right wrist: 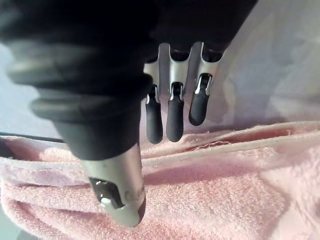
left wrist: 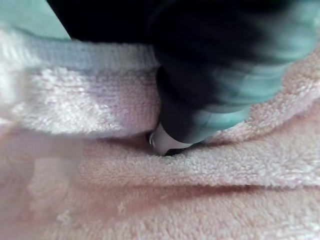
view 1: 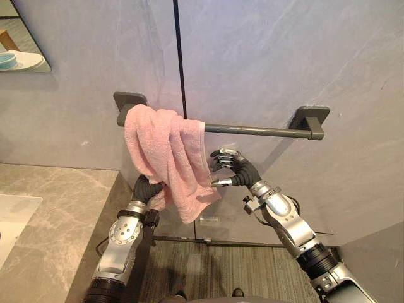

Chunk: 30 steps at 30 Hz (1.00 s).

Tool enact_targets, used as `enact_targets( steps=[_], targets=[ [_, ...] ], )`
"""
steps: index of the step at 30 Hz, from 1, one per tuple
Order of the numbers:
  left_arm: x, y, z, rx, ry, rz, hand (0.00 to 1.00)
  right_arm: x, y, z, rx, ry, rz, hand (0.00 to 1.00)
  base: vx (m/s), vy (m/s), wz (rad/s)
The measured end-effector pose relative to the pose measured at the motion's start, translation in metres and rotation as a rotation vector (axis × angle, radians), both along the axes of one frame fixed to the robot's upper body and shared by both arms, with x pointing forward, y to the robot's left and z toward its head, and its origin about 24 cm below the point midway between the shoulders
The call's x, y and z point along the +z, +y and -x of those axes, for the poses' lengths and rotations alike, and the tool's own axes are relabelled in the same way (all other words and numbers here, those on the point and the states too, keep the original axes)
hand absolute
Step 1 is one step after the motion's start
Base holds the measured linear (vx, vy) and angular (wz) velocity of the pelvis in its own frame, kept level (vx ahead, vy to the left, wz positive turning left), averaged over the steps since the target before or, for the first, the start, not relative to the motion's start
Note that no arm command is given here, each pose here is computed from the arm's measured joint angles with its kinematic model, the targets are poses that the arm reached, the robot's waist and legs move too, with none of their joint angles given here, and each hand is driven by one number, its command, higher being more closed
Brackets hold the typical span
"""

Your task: Organize washtable

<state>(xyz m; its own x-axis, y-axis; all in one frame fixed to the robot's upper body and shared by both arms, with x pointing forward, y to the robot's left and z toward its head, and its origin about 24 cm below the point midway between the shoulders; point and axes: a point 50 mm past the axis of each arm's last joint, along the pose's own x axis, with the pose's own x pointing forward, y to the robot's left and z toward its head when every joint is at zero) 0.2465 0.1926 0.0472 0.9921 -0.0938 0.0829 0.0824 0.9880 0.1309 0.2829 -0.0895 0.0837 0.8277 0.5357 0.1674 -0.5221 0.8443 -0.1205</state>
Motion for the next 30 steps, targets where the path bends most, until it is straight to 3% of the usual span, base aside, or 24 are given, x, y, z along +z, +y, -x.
enact_targets(
  steps=[14,15,30],
  targets=[
    [0.001,-0.001,-0.001,-0.004,-0.003,0.000,1.00,0.000,0.014,-0.004,0.030,0.017,-0.029,0.00,0.00,-0.003,0.01],
    [0.001,-0.001,-0.001,-0.004,-0.003,0.000,1.00,0.000,0.014,-0.004,0.030,0.017,-0.029,1.00,0.00,0.000,0.00],
    [0.001,-0.001,-0.001,-0.005,-0.003,0.000,1.00,0.001,0.021,-0.007,0.041,0.021,-0.038,1.00,0.00,0.000,0.00]
  ],
)
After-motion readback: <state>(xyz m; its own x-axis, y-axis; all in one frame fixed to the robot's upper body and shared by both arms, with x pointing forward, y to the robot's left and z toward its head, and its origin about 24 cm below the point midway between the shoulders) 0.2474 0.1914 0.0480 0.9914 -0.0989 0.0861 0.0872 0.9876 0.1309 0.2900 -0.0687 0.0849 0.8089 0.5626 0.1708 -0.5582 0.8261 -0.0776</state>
